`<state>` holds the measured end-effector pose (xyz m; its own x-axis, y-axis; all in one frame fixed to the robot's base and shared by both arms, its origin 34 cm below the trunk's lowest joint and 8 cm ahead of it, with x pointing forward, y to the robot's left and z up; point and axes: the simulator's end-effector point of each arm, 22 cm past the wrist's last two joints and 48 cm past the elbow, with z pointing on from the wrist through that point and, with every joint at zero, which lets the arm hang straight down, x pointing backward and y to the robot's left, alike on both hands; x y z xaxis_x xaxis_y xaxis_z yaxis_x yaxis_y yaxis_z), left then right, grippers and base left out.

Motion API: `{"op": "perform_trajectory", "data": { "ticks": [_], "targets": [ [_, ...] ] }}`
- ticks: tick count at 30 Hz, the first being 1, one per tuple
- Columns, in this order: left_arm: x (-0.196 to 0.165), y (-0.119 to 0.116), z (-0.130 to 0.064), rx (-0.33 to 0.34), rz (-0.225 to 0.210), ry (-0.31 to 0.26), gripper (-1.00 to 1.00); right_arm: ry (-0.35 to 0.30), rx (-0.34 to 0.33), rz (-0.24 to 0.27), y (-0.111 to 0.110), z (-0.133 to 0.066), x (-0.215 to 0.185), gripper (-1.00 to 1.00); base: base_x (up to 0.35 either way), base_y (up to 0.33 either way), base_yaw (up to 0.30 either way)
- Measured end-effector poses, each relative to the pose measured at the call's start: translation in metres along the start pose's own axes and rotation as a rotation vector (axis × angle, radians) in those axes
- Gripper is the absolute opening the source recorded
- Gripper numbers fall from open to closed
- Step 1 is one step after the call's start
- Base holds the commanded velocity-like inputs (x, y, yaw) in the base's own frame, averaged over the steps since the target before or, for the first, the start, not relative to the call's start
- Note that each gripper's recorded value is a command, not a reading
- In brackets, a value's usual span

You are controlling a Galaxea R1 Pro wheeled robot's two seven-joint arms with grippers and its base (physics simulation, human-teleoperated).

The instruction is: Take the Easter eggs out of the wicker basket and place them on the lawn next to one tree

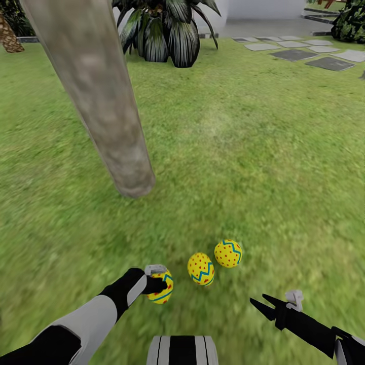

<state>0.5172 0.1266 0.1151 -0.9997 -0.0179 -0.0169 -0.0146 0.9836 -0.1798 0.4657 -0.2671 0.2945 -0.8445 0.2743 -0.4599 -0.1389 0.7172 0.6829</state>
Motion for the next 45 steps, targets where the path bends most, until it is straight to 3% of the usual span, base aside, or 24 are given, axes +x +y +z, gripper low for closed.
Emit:
{"op": "perform_trajectory", "data": {
  "ticks": [21, 45],
  "targets": [
    [-0.029, -0.005, -0.039, -0.007, 0.023, -0.072, 1.0, -0.062, -0.024, -0.054, 0.023, -0.012, -0.03, 1.0, -0.001, 0.0, 0.0],
    [-0.064, -0.014, -0.088, -0.007, 0.04, -0.178, 1.0, -0.133, -0.052, -0.116, 0.05, -0.028, -0.061, 1.0, -0.091, 0.0, 0.0]
  ]
}}
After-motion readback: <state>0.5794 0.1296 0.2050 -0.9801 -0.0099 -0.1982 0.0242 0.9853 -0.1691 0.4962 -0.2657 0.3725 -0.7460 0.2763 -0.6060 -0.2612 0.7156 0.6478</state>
